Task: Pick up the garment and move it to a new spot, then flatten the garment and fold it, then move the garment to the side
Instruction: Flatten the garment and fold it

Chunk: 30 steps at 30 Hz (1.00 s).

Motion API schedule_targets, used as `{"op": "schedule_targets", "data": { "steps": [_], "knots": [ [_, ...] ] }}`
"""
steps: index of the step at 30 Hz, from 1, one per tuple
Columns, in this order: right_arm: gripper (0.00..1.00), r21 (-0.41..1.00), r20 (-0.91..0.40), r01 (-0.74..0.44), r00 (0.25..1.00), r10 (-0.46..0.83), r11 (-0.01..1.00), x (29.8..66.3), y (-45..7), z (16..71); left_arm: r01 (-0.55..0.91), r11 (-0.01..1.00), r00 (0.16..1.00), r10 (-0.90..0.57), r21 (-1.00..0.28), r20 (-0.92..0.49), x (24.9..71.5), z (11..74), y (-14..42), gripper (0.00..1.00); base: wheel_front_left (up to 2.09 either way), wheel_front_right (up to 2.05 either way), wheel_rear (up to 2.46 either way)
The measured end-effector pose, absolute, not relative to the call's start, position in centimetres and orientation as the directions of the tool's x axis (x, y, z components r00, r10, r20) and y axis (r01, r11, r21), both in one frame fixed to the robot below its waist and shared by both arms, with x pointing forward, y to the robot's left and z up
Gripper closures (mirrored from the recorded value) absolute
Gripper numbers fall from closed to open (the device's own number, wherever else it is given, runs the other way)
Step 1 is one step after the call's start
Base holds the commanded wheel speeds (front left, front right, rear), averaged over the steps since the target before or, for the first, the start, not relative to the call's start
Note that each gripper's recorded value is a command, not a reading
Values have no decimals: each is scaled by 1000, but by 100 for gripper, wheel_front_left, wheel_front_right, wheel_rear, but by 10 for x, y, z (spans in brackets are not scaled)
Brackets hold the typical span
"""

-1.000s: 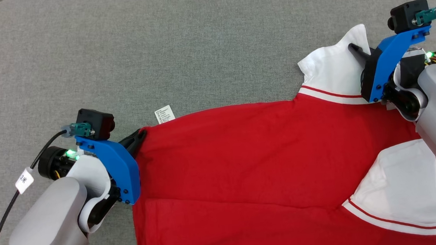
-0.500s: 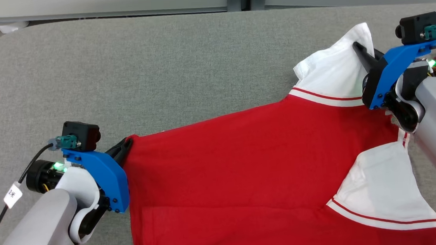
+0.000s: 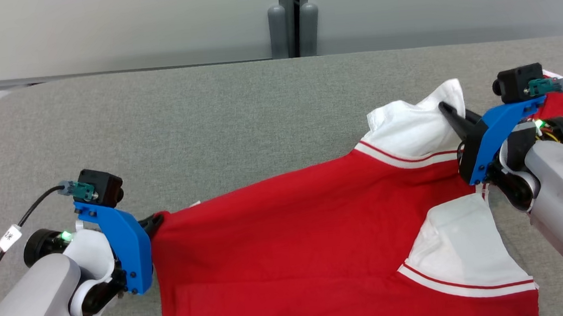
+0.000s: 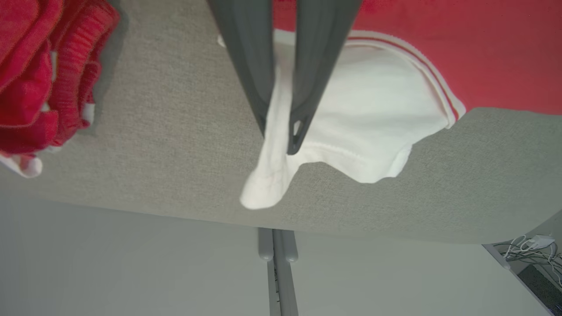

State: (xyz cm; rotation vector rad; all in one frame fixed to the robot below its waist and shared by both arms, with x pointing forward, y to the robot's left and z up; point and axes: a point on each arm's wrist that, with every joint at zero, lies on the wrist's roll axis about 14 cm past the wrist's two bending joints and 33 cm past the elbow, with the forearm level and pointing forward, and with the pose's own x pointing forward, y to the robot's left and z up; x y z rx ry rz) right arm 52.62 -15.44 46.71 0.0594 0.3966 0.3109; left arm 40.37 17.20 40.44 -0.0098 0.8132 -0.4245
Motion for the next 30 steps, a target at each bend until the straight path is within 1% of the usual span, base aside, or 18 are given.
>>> {"op": "schedule_targets", "data": {
  "steps": [3, 9, 14, 16, 20, 24, 27, 28, 29, 30],
  "knots": [
    [100, 113, -408, -298, 856, 317, 948, 510, -158, 465, 390, 905, 554, -378, -170, -742, 394, 405, 169, 100, 0, 0, 0],
    [100, 115, -481, -295, 819, 313, 949, 480, -171, 458, 429, 883, 510, -411, -191, -756, 385, 416, 157, 100, 0, 0, 0],
    [100, 110, -545, -292, 782, 303, 950, 455, -183, 448, 447, 860, 410, -440, -245, -799, 361, 408, 145, 100, 0, 0, 0],
    [100, 114, -569, -290, 765, 302, 950, 446, -186, 442, 453, 854, 383, -446, -256, -809, 355, 407, 143, 100, 0, 0, 0],
    [100, 134, -607, -291, 731, 311, 947, 432, -186, 431, 463, 848, 355, -445, -259, -822, 347, 406, 143, 100, 0, 0, 0],
    [100, 164, -656, -295, 680, 328, 941, 412, -183, 417, 463, 844, 324, -446, -271, -835, 336, 403, 142, 100, 0, 0, 0],
    [100, 179, -671, -289, 664, 332, 940, 403, -185, 414, 460, 838, 303, -460, -294, -835, 328, 401, 138, 100, 0, 0, 0],
    [93, 183, -674, -287, 659, 332, 940, 401, -186, 412, 459, 837, 298, -462, -298, -835, 326, 401, 138, 88, 0, 0, 0],
    [73, 189, -680, -283, 653, 333, 940, 398, -186, 411, 458, 836, 292, -463, -302, -837, 323, 400, 137, 63, 0, 0, 0],
    [65, 193, -687, -282, 645, 335, 940, 394, -186, 408, 457, 835, 285, -463, -306, -839, 320, 398, 137, 58, 0, 0, 0]
  ]
}}
